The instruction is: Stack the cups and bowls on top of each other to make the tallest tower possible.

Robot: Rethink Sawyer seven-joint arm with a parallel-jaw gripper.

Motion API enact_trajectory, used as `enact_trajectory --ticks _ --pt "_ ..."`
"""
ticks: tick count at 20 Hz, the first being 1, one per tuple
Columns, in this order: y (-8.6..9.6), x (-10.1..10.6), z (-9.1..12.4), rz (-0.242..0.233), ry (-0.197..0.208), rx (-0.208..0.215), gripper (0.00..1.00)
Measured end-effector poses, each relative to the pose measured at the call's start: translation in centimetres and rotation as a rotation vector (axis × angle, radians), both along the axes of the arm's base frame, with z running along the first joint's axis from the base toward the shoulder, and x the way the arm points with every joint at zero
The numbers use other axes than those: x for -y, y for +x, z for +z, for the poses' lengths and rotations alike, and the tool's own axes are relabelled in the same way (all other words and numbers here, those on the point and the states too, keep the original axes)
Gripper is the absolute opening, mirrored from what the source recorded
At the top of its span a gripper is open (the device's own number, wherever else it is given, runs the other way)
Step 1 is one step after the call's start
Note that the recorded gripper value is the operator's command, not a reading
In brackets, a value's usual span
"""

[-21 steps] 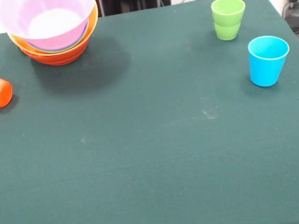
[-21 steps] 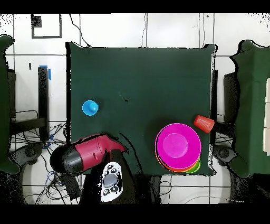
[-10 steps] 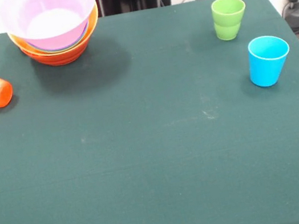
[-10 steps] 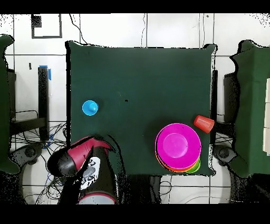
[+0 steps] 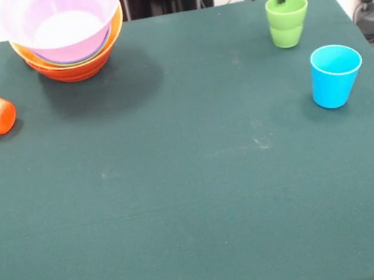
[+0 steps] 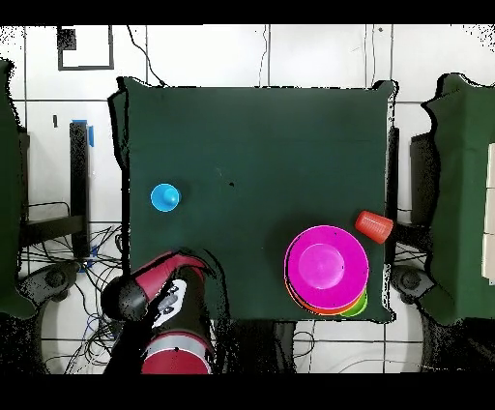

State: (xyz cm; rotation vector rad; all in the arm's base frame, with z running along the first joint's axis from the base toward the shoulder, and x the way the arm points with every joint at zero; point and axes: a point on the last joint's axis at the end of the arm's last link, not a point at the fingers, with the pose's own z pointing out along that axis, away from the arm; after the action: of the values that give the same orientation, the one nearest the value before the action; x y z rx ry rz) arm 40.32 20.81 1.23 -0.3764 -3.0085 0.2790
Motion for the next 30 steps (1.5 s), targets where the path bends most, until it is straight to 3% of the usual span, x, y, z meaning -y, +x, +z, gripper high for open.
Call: enact_trajectory --ticks 13,14,30 --pt "-0.6 2.6 -1.8 -0.011 -0.025 0.022 1.0" --pt "-0.5 2.8 -1.7 -0.013 -0.027 0.027 0.0" --pt "-0.4 3.0 -1.7 -0.015 -0.027 0.038 0.0"
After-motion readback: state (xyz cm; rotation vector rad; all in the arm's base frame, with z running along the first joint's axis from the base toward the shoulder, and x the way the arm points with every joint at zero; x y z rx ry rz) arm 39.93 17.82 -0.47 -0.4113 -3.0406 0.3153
